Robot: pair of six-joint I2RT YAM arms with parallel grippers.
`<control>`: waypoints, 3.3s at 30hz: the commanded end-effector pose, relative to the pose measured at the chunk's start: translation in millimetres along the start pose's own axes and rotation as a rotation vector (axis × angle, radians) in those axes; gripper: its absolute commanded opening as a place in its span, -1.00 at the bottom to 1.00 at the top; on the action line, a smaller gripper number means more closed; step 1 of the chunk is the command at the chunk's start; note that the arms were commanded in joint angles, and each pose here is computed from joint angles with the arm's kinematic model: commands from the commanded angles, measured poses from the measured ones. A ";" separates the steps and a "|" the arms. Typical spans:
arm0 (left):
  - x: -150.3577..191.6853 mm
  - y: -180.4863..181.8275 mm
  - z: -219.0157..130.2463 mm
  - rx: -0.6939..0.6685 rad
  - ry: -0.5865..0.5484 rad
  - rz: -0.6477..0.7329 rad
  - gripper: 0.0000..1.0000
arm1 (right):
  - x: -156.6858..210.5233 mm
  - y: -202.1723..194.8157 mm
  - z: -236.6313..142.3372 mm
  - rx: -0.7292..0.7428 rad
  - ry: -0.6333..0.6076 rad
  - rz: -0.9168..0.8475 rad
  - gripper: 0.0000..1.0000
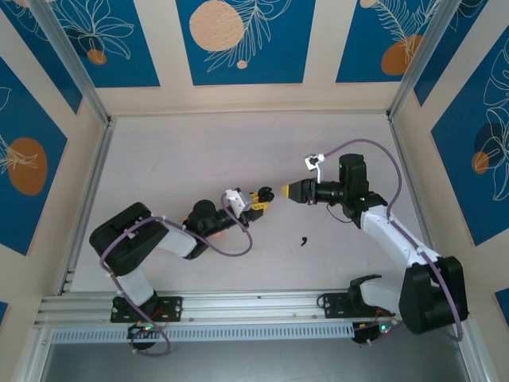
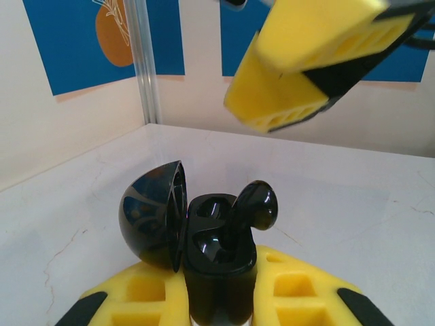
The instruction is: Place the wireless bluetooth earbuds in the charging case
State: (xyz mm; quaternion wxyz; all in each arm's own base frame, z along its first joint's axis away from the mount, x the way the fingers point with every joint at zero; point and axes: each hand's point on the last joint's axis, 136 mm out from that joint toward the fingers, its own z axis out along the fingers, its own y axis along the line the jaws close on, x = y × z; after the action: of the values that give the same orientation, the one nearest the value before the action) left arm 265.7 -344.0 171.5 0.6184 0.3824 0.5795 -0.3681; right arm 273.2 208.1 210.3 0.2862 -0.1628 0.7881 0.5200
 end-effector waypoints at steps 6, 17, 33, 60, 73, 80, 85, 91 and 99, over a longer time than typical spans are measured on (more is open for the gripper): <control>-19.6 -5.5 -0.4 0.028 -0.064 0.038 -0.71 | 13.0 16.0 15.1 -0.144 0.107 0.083 -0.30; -22.8 -5.5 0.4 0.028 -0.072 0.042 -0.71 | 14.9 16.5 23.2 -0.158 0.125 0.080 -0.54; -23.6 -6.3 -1.7 0.030 -0.073 0.043 -0.71 | 23.8 21.0 33.0 -0.192 0.164 0.085 -0.71; -20.2 -6.7 -4.9 0.022 -0.063 0.051 -0.71 | 20.8 34.6 48.3 -0.220 0.179 0.039 -0.75; 6.9 -29.6 -22.3 0.119 0.001 0.104 -0.71 | 34.6 10.3 8.9 0.098 0.224 0.099 -0.48; 19.8 -49.6 -32.6 0.207 0.023 0.157 -0.71 | 75.4 -36.0 -17.0 0.413 0.333 0.299 -0.37; 25.5 -54.1 -37.6 0.222 0.033 0.187 -0.70 | 112.5 -63.1 -30.8 0.578 0.467 0.460 -0.31; 29.0 -54.4 -41.2 0.218 0.043 0.192 -0.70 | 142.1 -84.9 -44.2 0.730 0.545 0.580 -0.19; 27.8 -53.0 -40.9 0.209 0.041 0.196 -0.70 | 157.6 -106.0 -42.6 0.841 0.631 0.608 -0.15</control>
State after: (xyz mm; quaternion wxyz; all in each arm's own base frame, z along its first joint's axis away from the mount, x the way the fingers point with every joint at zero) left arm 210.0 -329.0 125.9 0.5791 0.4988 0.5402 -0.3521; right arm 200.0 136.5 51.9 -0.0663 0.0410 0.9814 0.1754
